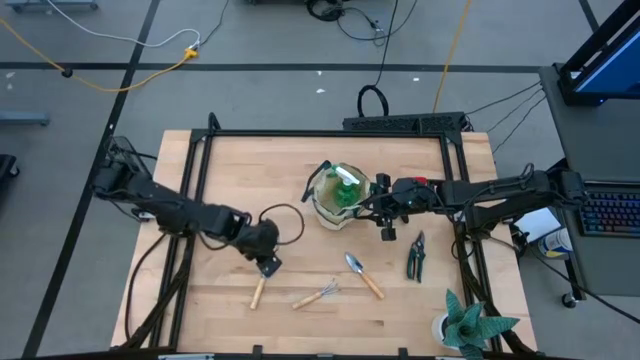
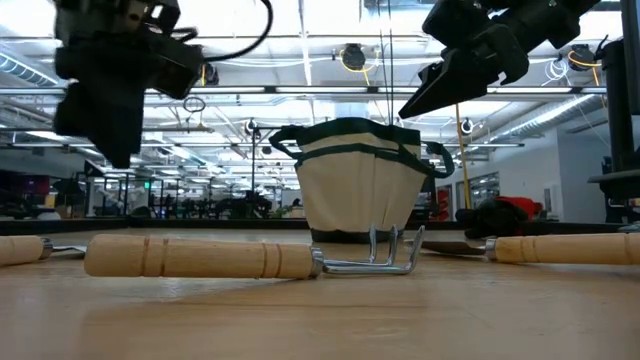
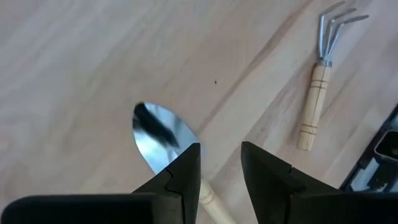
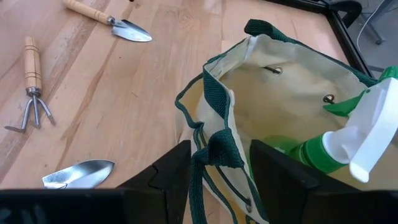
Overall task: Pick & Place Garden tools in Gardening bag
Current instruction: Put the left brown trowel into the brown gardening bag
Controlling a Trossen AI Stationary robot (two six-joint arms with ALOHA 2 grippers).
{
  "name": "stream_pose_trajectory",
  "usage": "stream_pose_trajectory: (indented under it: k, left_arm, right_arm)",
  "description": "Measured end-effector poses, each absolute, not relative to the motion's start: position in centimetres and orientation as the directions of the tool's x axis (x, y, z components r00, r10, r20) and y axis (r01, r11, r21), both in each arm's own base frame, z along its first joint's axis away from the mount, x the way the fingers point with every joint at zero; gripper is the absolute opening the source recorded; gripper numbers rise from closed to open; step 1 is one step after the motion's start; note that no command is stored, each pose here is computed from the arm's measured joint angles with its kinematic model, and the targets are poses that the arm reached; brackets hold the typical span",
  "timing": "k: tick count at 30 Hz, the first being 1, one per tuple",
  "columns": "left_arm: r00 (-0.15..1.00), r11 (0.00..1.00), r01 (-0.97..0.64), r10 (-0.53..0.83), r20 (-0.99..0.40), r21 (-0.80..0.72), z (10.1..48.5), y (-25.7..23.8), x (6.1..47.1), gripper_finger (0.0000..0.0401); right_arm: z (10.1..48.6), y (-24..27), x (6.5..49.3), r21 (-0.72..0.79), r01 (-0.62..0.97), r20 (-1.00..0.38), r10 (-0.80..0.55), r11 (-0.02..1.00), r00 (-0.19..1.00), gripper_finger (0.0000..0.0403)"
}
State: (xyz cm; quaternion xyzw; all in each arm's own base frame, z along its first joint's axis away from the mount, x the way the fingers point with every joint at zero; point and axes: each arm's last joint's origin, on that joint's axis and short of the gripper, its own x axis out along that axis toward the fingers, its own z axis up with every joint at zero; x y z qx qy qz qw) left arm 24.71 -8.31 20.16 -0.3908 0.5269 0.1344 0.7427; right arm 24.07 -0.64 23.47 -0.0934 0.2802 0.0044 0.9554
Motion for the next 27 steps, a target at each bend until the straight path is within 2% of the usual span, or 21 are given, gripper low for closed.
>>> stream_pose_trajectory:
  k: [10,18,27]
  left_arm:
    - [0.419,0.569,-0.715,-0.117,-0.901,-0.406,19.3,-12.6,23.2,0.0117]
    - [0.320,0.489,-0.808,-0.106,-0.941,-0.330,16.5,-15.5,22.5,0.0117]
    - [0.312,0.471,-0.820,-0.110,-0.944,-0.325,14.1,-16.9,23.2,0.0117]
  right_arm:
    - [23.5,-0.6,24.1,-0.181,-0.064,-0.536,-0.044,0.981,0.843,0.0155]
    - [23.5,-0.6,24.1,-0.185,-0.066,-0.536,-0.044,0.980,0.843,0.0155]
    - [23.5,-0.6,24.1,-0.183,-0.065,-0.536,-0.044,0.981,0.843,0.0155]
